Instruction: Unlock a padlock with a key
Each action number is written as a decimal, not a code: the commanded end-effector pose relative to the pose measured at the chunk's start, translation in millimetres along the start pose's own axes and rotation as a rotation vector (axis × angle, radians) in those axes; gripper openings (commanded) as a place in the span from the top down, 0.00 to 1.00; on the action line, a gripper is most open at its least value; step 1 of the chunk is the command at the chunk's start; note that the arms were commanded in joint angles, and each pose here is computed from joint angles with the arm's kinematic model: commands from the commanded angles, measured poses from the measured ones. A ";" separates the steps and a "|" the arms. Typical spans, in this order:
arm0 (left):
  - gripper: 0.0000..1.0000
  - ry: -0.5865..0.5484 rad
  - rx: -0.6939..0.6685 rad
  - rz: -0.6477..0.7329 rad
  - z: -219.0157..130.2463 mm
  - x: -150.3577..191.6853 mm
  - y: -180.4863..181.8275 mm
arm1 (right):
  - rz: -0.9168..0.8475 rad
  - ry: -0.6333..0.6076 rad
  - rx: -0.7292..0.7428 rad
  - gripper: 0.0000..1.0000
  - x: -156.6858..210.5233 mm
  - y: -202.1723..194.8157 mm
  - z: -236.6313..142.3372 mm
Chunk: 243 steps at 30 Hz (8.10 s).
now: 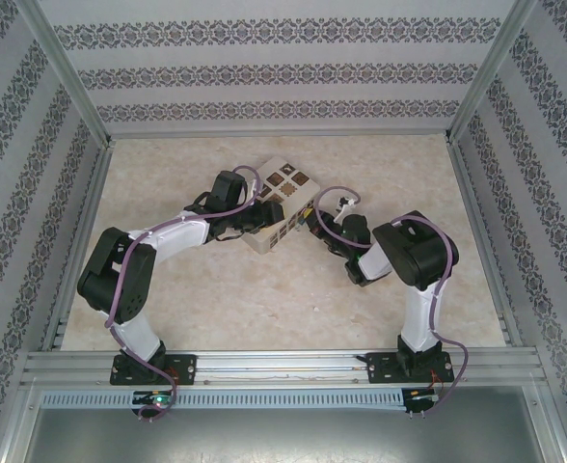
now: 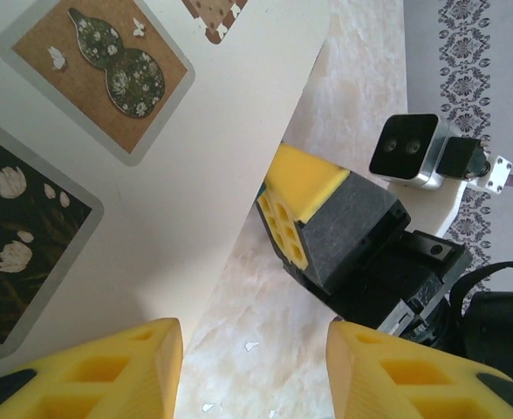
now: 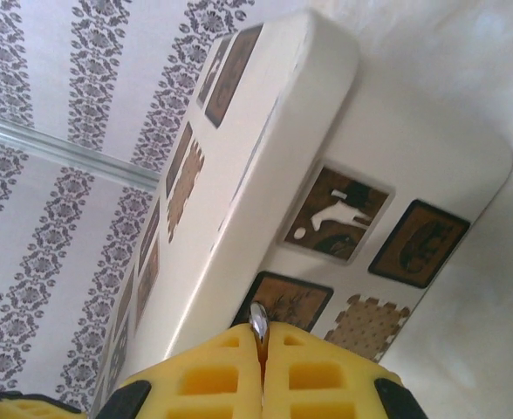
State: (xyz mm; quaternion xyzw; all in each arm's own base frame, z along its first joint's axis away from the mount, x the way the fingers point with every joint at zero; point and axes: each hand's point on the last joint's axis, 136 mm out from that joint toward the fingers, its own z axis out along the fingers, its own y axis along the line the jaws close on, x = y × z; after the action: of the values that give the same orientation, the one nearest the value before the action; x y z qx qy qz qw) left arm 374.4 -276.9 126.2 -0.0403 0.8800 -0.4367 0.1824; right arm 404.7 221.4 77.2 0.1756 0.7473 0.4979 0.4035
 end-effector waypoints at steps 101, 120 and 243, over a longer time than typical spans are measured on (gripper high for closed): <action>0.01 -0.503 -0.314 0.023 -197.9 12.1 82.4 | -0.260 0.834 0.541 0.78 167.3 -26.3 -196.6; 0.01 -0.619 -0.364 0.068 -222.8 -12.5 73.9 | -0.437 0.488 0.463 0.61 69.1 22.7 -189.6; 0.01 -0.877 -0.658 0.576 -201.1 -68.2 204.6 | -0.887 -0.249 0.579 0.02 -153.1 -69.4 -140.4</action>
State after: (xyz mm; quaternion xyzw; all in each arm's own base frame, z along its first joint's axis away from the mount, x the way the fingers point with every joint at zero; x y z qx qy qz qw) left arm 380.6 15.3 69.0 -0.0416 0.8245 -0.0145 0.5641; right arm 395.6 5.9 102.7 -0.0022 0.8058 0.0288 0.5915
